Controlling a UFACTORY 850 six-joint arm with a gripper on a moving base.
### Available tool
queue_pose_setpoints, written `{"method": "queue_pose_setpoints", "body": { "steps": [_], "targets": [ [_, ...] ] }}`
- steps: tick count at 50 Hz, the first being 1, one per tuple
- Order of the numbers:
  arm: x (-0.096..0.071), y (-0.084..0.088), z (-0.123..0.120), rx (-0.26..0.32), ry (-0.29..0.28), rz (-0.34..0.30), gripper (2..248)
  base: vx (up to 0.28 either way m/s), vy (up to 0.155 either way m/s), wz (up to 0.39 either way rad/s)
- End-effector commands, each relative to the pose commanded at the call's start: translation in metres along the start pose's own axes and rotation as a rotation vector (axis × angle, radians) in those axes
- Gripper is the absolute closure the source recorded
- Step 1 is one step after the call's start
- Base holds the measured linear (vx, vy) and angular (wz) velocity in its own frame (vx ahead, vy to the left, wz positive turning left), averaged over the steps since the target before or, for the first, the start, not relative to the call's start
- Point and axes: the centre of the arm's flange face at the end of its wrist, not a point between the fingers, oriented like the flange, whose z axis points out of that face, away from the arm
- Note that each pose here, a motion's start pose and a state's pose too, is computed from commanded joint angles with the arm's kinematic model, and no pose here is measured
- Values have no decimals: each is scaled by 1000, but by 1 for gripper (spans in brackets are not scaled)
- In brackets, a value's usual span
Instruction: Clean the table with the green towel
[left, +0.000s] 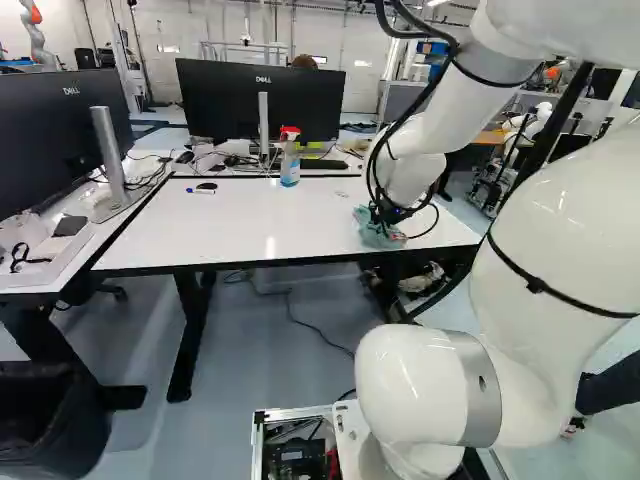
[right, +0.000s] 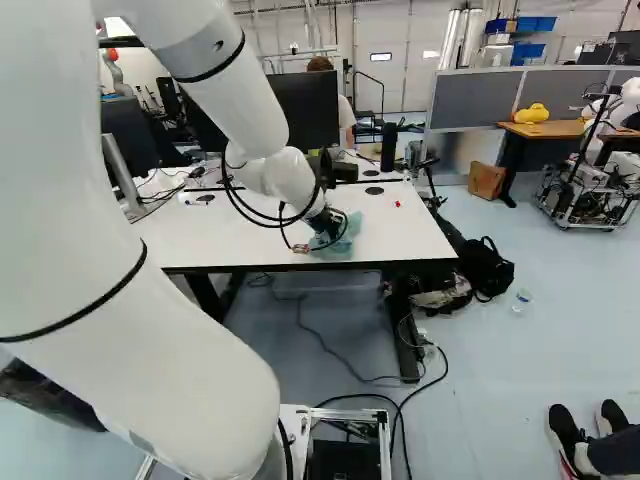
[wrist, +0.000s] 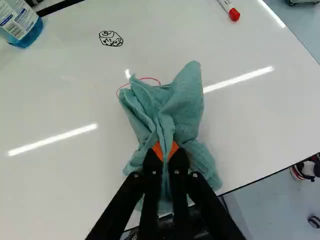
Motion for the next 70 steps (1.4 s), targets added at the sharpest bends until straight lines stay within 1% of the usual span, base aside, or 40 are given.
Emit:
{"method": "queue_pose_setpoints", "body": {
  "steps": [7,25,45,56,70],
  "targets": [
    [10,2,7,-3,0,5,221,0,0,0],
    [42,5,29,-11,6,16,221,0,0,0],
    [75,5,54,-13,17,19,221,0,0,0],
    [91,-3,66,-4,23,8,221,0,0,0],
    [102,-23,77,19,29,-22,221,0,0,0]
  ]
}}
